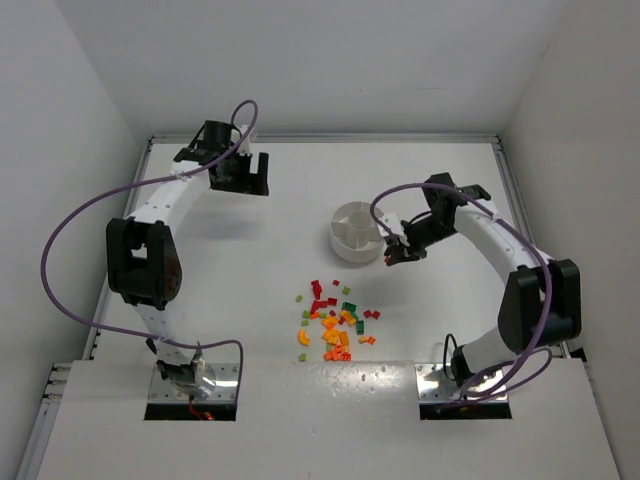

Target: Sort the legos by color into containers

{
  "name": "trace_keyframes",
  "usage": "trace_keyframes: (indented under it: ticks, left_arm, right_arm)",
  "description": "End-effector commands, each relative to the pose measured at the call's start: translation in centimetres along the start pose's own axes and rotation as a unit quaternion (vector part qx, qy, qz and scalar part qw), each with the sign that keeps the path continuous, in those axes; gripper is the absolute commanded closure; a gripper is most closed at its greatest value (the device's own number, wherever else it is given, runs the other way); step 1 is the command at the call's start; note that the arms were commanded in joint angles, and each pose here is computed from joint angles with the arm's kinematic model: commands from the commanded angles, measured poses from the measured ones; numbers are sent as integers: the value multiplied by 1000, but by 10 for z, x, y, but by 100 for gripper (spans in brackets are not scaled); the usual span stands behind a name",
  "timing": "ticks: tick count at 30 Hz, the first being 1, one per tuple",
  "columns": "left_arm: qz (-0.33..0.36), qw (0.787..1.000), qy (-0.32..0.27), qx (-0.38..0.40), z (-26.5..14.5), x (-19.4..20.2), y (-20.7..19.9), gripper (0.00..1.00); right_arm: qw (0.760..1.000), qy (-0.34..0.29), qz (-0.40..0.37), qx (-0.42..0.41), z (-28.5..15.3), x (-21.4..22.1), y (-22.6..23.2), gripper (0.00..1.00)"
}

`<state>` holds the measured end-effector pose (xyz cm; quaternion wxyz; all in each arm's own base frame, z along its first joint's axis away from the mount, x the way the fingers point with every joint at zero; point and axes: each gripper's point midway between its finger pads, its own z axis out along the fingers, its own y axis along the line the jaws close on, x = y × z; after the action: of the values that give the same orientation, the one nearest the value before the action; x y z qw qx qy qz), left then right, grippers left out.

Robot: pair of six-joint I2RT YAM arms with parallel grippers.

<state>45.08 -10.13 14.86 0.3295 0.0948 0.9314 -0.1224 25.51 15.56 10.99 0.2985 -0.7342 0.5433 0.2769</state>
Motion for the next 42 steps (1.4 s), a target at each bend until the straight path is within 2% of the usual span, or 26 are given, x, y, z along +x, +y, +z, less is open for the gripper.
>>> trace_keyframes:
  ticks: [1, 5, 10, 16, 24, 27, 30, 33, 35, 41, 42]
  left_arm:
    - [-21, 999, -32, -16, -8, -22, 3, 0]
    - [-19, 998, -48, -22, -11, -30, 5, 0]
    - [-1, 999, -32, -40, -3, -32, 5, 0]
    - [4, 999, -31, -30, -3, -32, 2, 0]
    - [10, 999, -36, -30, 0, -39, 3, 0]
    - [9, 999, -32, -31, 3, -37, 4, 0]
    - [9, 999, -32, -31, 3, -37, 4, 0]
    - [14, 999, -32, -31, 3, -37, 4, 0]
    - [14, 999, -32, -26, 3, -37, 3, 0]
    - [19, 999, -31, -13, 4, -37, -2, 0]
    - [19, 999, -31, -13, 4, -37, -2, 0]
  right_arm:
    - [995, -54, 79, 38, -13, -34, -18, 100]
    - [987, -58, 114, 100, -18, -44, -62, 100]
    - [974, -58, 180, 122, -13, -40, -90, 100]
    - [969, -48, 220, 106, -3, -32, -94, 100]
    - [966, -31, 236, 99, 11, -26, -99, 100]
    - [963, -17, 242, 113, 11, -18, -105, 91]
    - [962, -9, 252, 107, 14, -13, -105, 89]
    - [961, -4, 252, 109, 15, -10, -105, 80]
    - [962, -6, 249, 113, 15, -10, -107, 68]
    - [963, -7, 245, 116, 11, -14, -105, 54]
    - [962, -6, 248, 113, 13, -12, -103, 54]
